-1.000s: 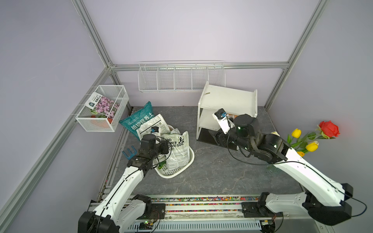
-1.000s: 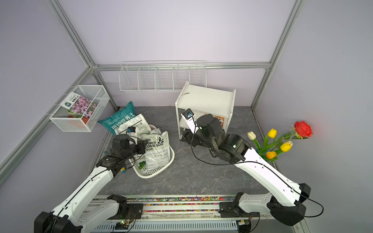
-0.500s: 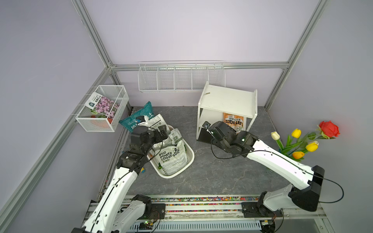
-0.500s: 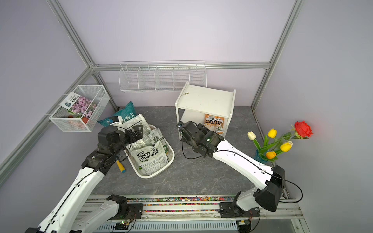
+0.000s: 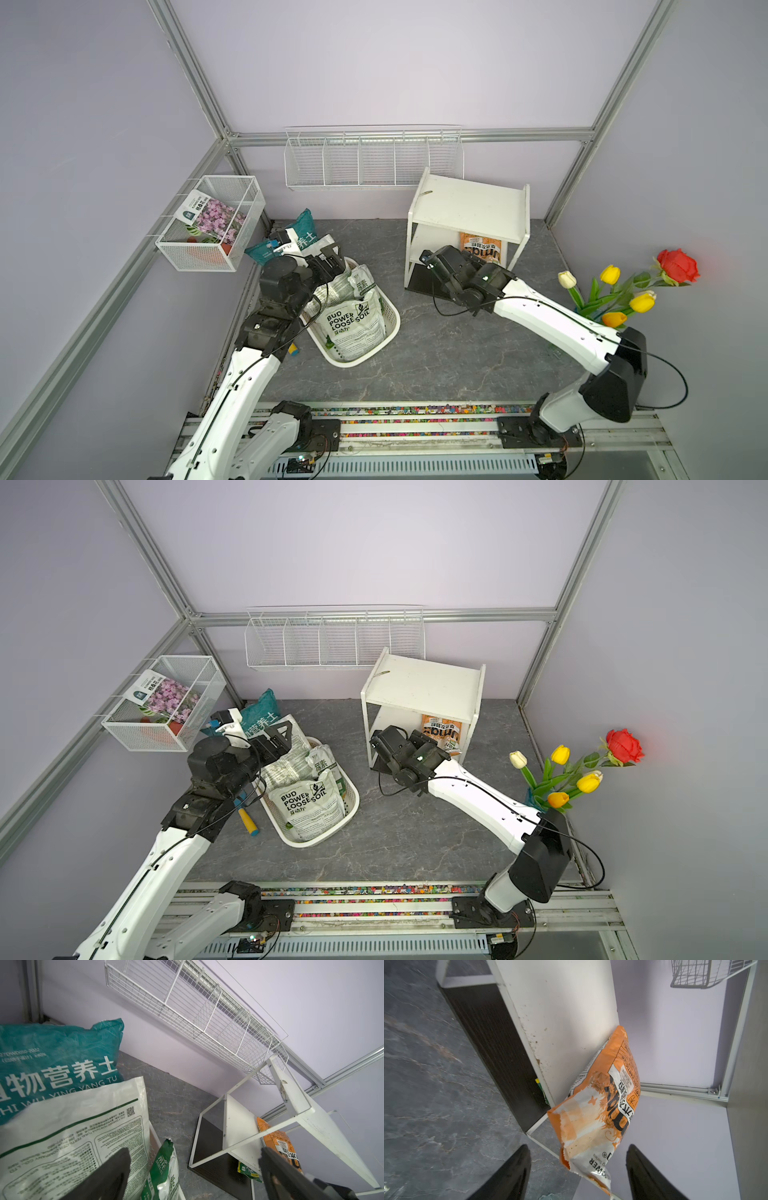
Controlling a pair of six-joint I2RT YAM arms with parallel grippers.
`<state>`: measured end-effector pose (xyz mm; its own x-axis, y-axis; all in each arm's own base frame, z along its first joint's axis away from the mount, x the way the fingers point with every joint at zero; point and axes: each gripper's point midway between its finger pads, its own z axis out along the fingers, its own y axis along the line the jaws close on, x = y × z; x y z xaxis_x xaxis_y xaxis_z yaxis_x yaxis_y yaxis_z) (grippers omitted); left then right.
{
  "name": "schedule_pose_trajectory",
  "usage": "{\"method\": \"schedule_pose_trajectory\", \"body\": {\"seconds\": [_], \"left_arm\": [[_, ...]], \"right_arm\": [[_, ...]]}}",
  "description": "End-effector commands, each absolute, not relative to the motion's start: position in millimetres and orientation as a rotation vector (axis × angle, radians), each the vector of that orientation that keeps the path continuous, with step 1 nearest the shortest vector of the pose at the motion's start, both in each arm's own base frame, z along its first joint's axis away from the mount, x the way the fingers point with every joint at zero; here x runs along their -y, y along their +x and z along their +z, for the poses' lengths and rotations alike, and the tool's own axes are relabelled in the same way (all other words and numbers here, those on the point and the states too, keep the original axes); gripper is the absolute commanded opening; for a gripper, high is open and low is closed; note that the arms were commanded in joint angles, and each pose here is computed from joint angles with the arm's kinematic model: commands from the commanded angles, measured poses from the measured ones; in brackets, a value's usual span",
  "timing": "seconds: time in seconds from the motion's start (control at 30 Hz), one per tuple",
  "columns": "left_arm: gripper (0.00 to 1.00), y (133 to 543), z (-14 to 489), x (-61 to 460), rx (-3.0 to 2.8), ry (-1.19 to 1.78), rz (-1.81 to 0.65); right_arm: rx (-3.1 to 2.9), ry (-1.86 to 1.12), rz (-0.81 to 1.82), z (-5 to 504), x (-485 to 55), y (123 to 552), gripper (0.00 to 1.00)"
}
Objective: Take down the fertilizer bag from the shelf
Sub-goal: Pick up the fertilizer bag from the shelf.
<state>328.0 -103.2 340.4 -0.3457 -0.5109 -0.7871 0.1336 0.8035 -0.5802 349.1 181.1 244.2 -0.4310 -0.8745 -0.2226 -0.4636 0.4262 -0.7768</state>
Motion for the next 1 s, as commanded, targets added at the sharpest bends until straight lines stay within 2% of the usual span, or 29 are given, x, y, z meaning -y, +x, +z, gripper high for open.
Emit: {"method": "schedule_pose_trajectory", "body": {"seconds": [0.0, 0.3, 0.63, 0.83, 0.97], "left_arm": [[1.0, 328, 341, 110, -1.806, -0.274, -0.729], [1.0, 329, 340, 106, -1.805, -0.278, -0.701], [1.0, 330, 340, 106, -1.807, -0.289, -0.708], [1.0, 332, 337, 109, -1.813, -0.293, -0.721], [1.0, 332, 337, 111, -1.815, -0.296, -0.738]], "right_arm": [[-2.038, -1.161, -0.917, 241, -185, 359, 0.75], [-1.981, -1.174, -1.202, 216, -184, 389, 0.75], [-1.973, -1.14, -1.308, 216, -174, 399, 0.67], [-1.971, -1.103, -1.277, 224, -171, 399, 0.54], [-1.98, -1.116, -1.322, 219, -163, 401, 0.35]]}}
